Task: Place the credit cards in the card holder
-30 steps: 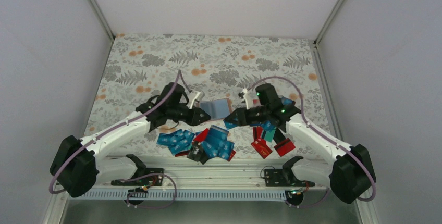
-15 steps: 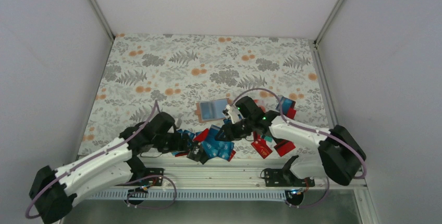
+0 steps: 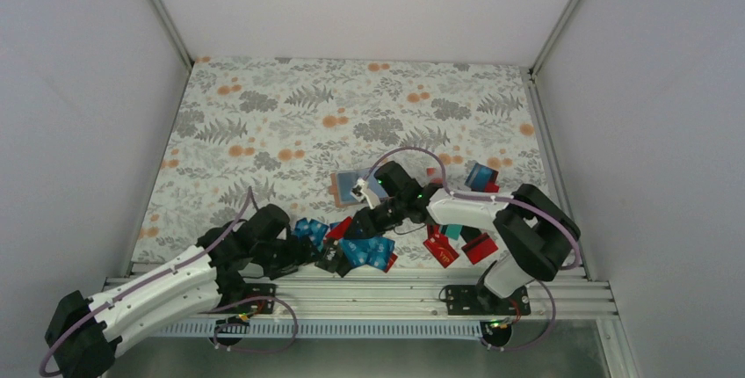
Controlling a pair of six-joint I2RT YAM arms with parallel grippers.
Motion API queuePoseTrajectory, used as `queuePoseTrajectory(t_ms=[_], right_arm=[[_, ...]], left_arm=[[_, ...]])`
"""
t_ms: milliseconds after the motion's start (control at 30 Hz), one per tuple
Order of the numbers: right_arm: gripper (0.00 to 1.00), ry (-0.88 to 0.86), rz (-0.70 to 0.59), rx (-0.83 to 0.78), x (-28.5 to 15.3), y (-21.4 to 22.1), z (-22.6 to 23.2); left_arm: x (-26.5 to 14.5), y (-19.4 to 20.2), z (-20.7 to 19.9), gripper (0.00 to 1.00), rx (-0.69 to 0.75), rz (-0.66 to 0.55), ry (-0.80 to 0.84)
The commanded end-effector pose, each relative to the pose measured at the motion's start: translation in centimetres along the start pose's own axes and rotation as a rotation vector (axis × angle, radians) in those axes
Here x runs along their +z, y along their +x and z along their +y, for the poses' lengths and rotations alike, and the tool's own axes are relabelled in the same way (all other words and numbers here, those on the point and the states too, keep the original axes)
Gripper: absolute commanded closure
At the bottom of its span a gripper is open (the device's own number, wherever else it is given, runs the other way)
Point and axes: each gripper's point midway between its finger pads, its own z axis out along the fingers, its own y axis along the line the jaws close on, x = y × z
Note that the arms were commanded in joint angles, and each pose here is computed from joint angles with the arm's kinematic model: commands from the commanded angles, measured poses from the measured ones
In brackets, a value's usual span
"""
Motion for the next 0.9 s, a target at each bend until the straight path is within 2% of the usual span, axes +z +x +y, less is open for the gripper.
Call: queuePoseTrajectory(t_ms=[0, 167, 433, 867], right_arm=[[0.78, 0.002, -0.013, -0.05, 0.7, -0.1, -0.3], [0.82, 0.101, -0.023, -0.008, 1.0, 0.4, -3.3], [0.85, 0.164, 0.02, 0.087, 1.6, 3.6, -7.6], [0.87, 0.174, 0.056, 0.128, 1.9, 5.9, -9.3]], left_arm=[[1.4, 0.5, -0.4, 0.2, -0.056, 0.04, 0.04], [2.0, 0.3, -0.4, 0.21, -0.068, 0.041, 0.017], [3.4, 0.3, -0.7, 0.29, -0.135, 0.026, 0.053], [5.2, -0.4, -1.3, 0.4, -0.189, -0.042, 0.076]])
